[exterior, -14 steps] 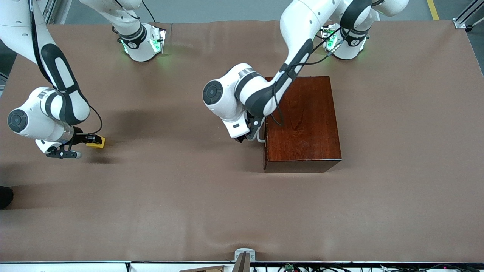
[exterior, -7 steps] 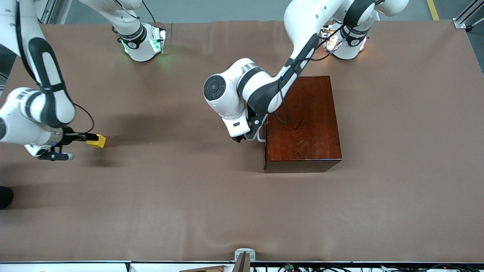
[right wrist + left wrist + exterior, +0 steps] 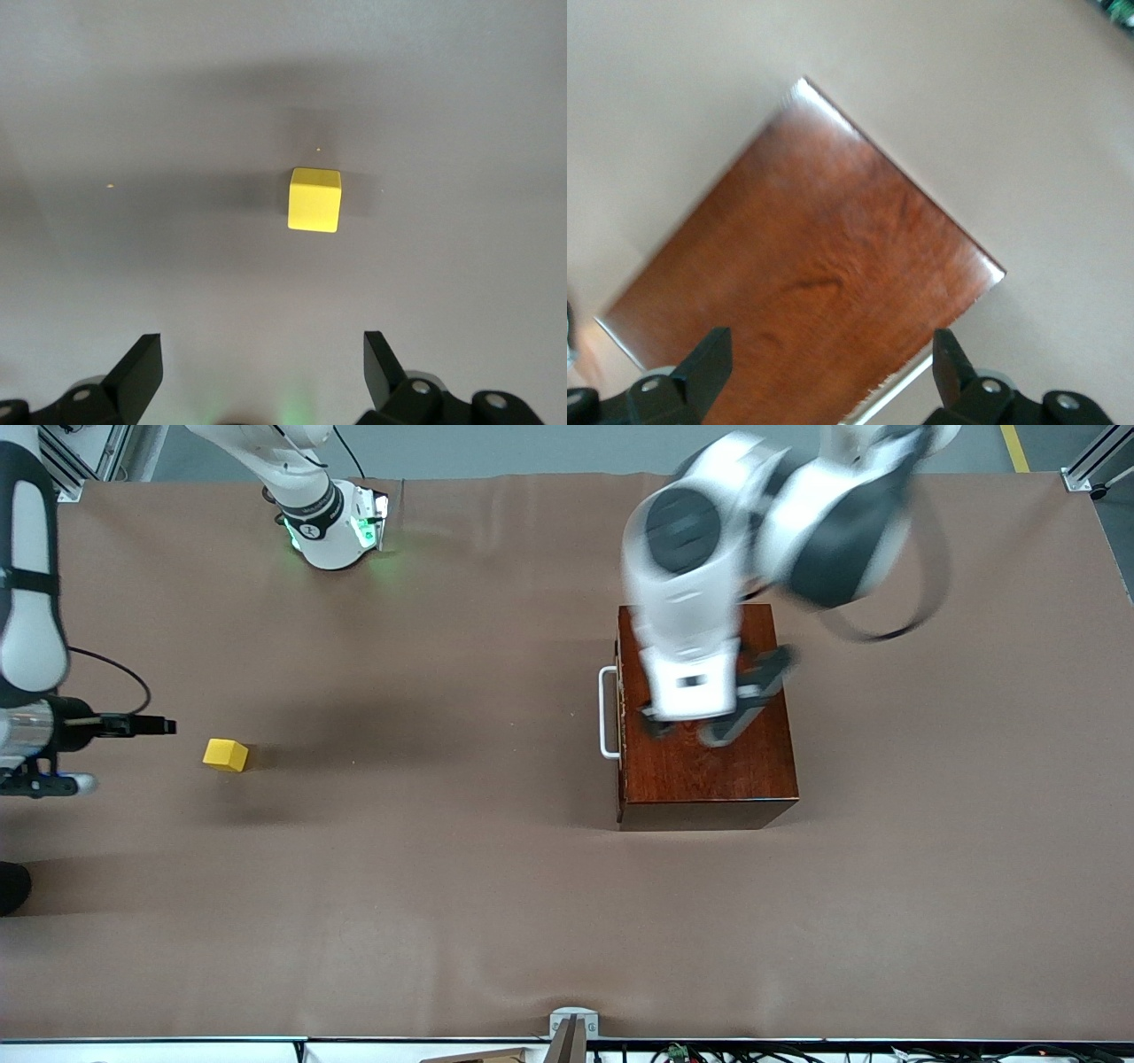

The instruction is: Open drawer, take yellow block, close drawer

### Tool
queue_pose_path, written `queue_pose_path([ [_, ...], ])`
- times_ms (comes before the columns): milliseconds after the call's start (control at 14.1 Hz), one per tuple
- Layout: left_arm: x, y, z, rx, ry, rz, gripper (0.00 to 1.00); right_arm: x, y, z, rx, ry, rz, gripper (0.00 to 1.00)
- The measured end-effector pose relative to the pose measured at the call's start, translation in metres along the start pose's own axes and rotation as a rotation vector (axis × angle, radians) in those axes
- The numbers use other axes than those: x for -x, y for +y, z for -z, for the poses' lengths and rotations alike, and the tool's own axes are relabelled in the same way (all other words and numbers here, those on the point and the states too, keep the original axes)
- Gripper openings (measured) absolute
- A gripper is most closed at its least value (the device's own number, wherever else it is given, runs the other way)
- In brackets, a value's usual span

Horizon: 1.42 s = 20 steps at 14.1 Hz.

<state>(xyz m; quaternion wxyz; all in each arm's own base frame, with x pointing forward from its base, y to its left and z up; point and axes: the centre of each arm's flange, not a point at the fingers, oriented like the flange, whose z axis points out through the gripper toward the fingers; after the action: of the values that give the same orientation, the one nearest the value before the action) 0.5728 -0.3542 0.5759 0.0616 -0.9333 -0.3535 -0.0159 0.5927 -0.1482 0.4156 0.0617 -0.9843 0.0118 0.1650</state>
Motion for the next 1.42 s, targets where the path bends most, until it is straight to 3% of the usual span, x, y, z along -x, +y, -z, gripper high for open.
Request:
queue_pose_path([
  [285,-0.114,-0.081,0.034,0.040,-0.026,-0.242,1.00,0.027,-0.013,0.056,0.000,0.023,0.016,1.00],
  [640,-0.198,-0.155,0.029,0.033,-0.045,-0.548,1.00,0.078,-0.042,0.120,0.011,0.097,0.056,1.00],
  [925,-0.205,-0.207,0.022,0.047,-0.035,-0.705,1.00,0.114,-0.076,0.155,0.028,0.150,0.092,1.00],
  [1138,-0.181,-0.245,0.011,0.058,-0.023,-0.738,1.00,0.130,-0.082,0.164,0.019,0.147,0.005,1.00],
  [1423,-0.148,-0.265,0.036,0.071,0.015,-0.758,1.00,0.142,-0.100,0.170,0.016,0.148,-0.095,1.00],
])
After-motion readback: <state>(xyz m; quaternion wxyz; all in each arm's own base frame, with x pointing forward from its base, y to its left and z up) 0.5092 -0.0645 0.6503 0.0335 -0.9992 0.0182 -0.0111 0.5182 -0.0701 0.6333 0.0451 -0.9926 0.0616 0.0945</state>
